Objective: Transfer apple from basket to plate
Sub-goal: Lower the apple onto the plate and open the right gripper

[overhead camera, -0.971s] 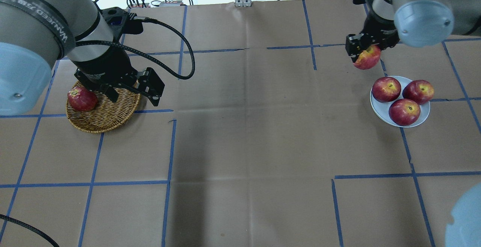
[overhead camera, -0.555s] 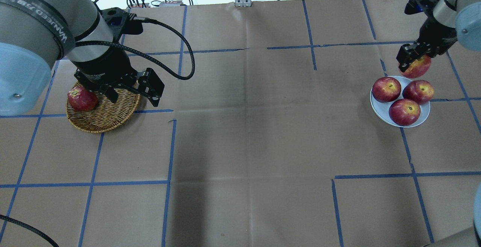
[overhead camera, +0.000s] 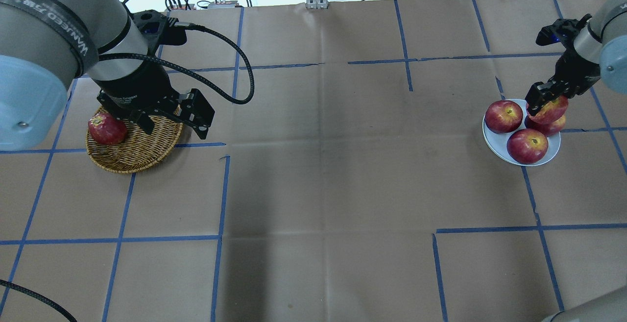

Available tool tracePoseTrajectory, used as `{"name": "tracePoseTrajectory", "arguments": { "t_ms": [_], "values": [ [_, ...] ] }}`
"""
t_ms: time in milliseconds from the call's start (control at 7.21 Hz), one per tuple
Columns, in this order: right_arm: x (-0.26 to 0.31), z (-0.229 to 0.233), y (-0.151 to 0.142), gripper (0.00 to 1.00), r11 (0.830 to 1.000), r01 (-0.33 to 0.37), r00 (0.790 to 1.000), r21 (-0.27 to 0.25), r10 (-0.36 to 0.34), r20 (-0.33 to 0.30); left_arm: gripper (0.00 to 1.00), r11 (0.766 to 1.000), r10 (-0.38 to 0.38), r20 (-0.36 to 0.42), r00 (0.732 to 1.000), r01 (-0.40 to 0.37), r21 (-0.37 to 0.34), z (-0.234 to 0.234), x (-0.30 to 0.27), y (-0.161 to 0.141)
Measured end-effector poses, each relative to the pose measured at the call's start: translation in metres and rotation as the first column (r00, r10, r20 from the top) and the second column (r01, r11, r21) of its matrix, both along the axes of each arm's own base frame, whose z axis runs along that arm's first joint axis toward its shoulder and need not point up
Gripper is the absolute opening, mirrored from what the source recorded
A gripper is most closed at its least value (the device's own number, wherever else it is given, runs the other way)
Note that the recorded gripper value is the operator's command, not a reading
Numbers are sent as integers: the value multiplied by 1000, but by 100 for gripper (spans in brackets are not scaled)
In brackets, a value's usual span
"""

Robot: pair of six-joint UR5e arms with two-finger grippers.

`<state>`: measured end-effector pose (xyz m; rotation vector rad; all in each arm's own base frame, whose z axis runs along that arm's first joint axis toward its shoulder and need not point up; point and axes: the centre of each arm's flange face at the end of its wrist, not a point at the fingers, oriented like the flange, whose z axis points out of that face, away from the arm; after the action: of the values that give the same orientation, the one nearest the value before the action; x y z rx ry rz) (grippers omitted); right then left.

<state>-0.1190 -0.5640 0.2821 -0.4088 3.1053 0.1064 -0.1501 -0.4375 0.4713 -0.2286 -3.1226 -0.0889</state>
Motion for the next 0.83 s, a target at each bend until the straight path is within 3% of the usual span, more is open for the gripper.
{"name": "tracePoseTrajectory", "arguments": {
  "t_ms": [416, 832],
  "values": [
    [-3, -12, -6, 61, 999, -2, 1000, -35, 1, -21, 99, 1000, 0, 0, 1000, 0, 0, 0, 0, 0],
    [-2, -15, -4, 64, 1000, -1, 1000, -27, 0, -18, 99, 1000, 0, 0, 1000, 0, 1, 0, 0, 0]
  ]
}}
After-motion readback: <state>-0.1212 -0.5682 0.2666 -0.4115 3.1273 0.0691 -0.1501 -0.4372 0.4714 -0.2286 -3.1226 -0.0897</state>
